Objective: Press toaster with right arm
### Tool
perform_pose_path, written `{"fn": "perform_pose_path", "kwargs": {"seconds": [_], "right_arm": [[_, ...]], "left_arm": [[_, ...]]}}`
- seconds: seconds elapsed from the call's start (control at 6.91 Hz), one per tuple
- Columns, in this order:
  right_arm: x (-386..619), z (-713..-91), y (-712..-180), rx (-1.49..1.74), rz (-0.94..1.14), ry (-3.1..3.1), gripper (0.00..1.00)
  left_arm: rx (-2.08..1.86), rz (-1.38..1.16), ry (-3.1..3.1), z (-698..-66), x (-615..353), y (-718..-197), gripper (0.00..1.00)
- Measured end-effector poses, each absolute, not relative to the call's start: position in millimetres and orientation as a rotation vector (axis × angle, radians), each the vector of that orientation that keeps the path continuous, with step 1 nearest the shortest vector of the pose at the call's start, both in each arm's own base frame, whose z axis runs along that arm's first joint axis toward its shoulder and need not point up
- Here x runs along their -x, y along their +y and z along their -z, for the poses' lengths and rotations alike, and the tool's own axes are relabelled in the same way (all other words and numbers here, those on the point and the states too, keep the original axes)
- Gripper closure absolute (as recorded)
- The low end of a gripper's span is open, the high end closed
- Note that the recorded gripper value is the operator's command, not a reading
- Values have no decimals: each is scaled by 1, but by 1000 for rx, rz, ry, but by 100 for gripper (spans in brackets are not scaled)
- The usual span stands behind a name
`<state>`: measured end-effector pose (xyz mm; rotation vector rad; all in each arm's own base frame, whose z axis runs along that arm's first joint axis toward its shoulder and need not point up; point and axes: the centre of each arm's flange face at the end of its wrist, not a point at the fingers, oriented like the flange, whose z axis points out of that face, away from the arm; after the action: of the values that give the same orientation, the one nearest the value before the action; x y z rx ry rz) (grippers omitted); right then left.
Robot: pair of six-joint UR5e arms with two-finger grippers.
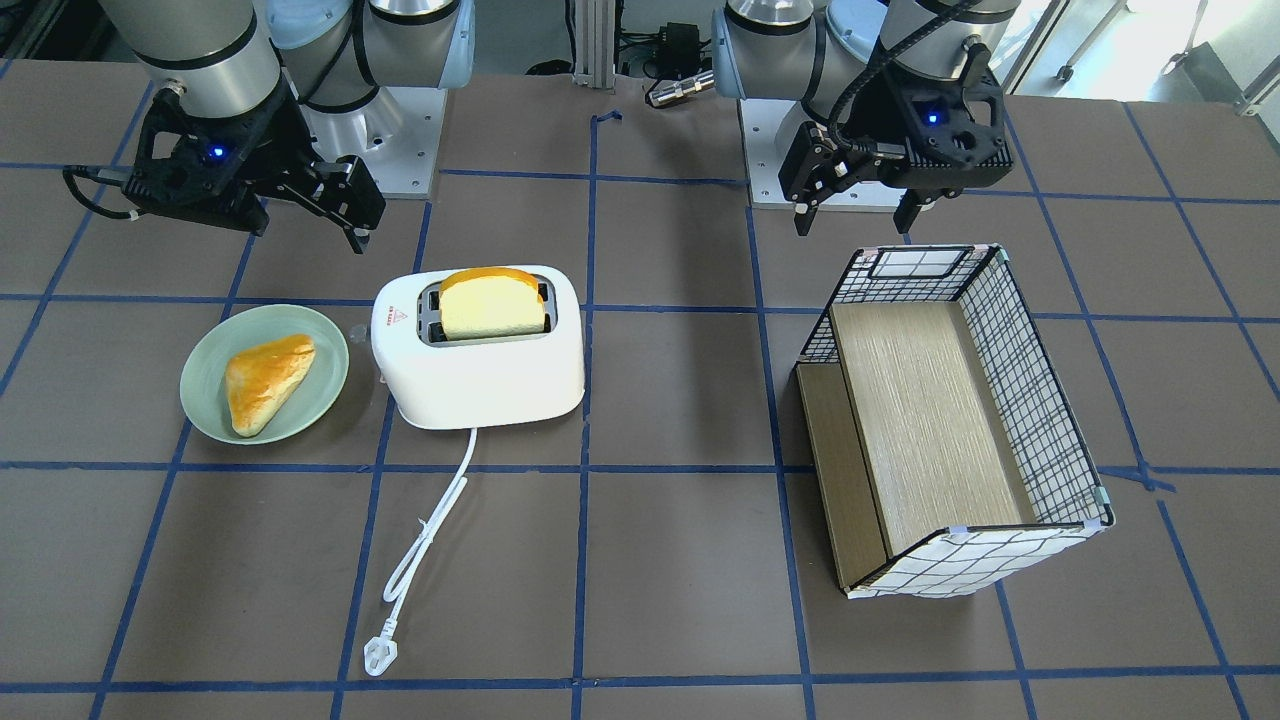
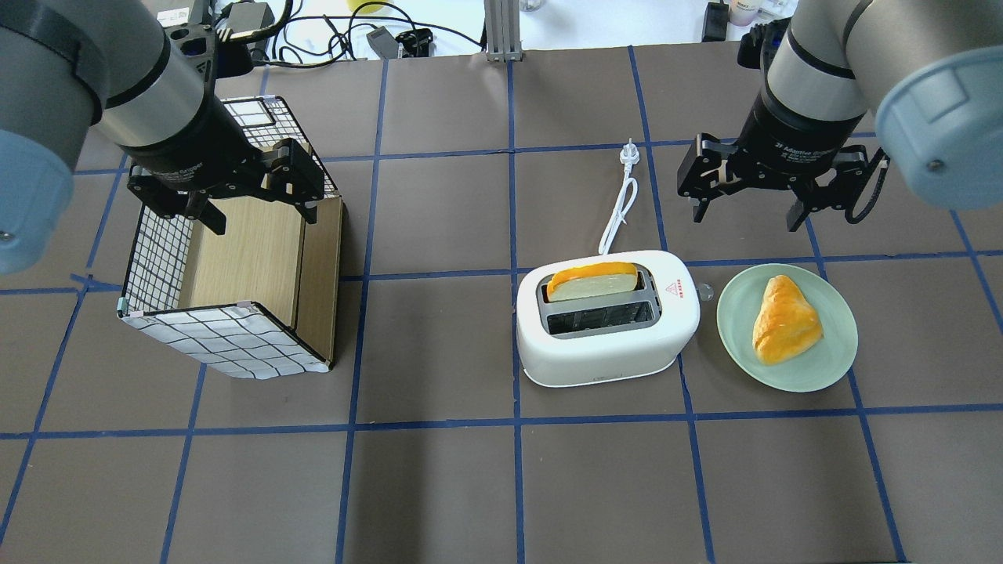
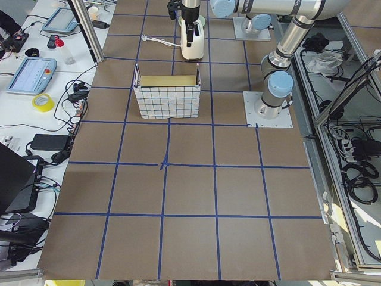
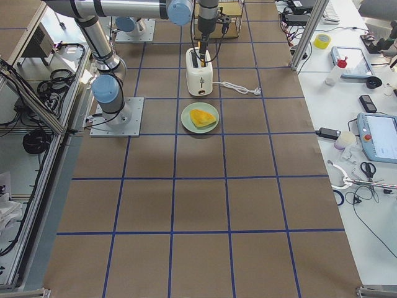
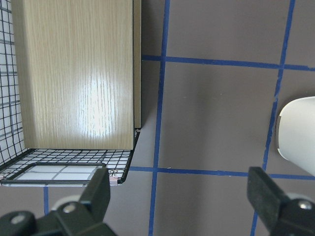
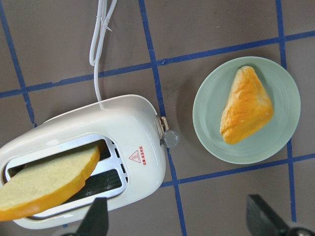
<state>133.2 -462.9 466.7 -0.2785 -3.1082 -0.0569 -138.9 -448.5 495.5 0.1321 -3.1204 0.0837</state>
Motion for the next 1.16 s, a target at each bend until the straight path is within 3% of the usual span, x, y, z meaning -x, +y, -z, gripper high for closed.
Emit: {"fn": "perform_pose_path", "kwargs": {"seconds": [0.14, 0.43, 0.58, 0.72, 0.87, 1.16], "right_arm": [[-132, -468, -465, 277, 33, -3110, 5], [-128, -467, -468, 283, 17, -3110, 25], [-126, -467, -469, 288, 17, -3109, 50], [-125, -467, -469, 292, 17, -3109, 86], [-125, -466, -470, 297, 19, -3111, 100], [-119, -465, -472, 290, 21, -3124, 100]], "left_arm": [[-132, -84, -3120, -495, 139, -448, 0], [-133, -84, -3121, -496, 139, -449, 0], [-133, -84, -3121, -496, 139, -449, 0], [-133, -84, -3121, -496, 139, -449, 0], [-133, -85, -3121, -496, 139, -449, 0], [-133, -84, -3120, -495, 139, -449, 0]]}}
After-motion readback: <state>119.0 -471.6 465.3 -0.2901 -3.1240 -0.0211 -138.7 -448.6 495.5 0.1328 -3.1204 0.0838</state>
